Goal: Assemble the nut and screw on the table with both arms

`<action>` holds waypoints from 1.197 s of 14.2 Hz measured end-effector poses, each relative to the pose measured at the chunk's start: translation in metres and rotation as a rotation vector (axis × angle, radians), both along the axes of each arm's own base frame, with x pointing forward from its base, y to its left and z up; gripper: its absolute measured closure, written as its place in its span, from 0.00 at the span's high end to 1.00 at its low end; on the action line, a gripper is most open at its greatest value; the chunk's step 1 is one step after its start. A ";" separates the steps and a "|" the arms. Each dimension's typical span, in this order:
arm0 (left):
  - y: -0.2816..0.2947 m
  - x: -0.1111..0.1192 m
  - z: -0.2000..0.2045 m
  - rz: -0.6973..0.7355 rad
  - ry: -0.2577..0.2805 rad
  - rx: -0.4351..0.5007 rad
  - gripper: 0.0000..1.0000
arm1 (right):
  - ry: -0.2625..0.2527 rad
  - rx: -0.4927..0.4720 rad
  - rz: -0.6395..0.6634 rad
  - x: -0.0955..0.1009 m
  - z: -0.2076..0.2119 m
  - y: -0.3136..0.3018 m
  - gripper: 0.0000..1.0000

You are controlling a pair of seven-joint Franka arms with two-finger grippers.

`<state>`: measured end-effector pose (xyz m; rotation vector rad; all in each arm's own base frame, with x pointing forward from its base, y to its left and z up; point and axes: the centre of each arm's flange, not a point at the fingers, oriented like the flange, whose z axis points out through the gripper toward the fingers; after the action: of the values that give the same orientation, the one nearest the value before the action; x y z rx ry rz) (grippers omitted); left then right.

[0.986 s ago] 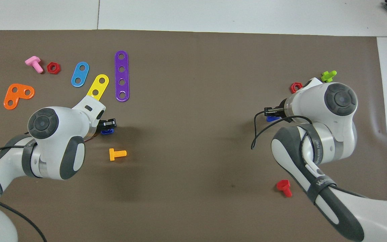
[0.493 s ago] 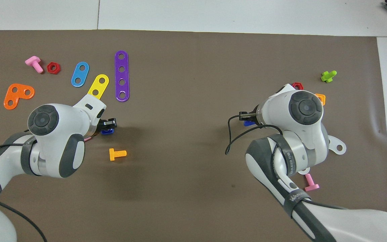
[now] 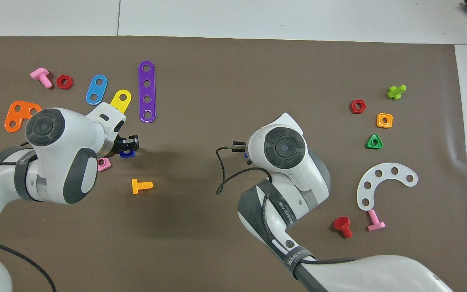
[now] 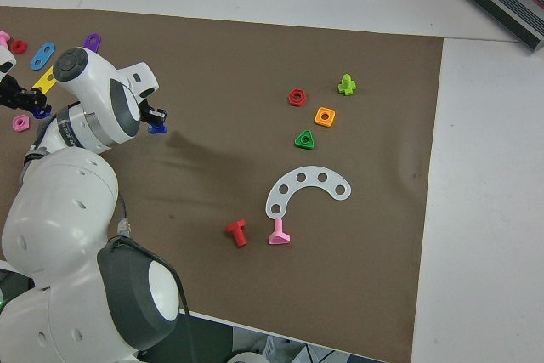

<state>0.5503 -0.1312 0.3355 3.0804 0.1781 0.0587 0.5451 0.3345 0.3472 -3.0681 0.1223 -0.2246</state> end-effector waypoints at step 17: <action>-0.116 -0.028 0.035 0.040 0.012 -0.012 0.46 | -0.067 -0.010 -0.089 0.018 0.017 0.003 1.00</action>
<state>0.5221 -0.2471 0.3707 3.0663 0.2394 0.0412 0.5635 0.3380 0.3646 -3.0642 0.2554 -0.3334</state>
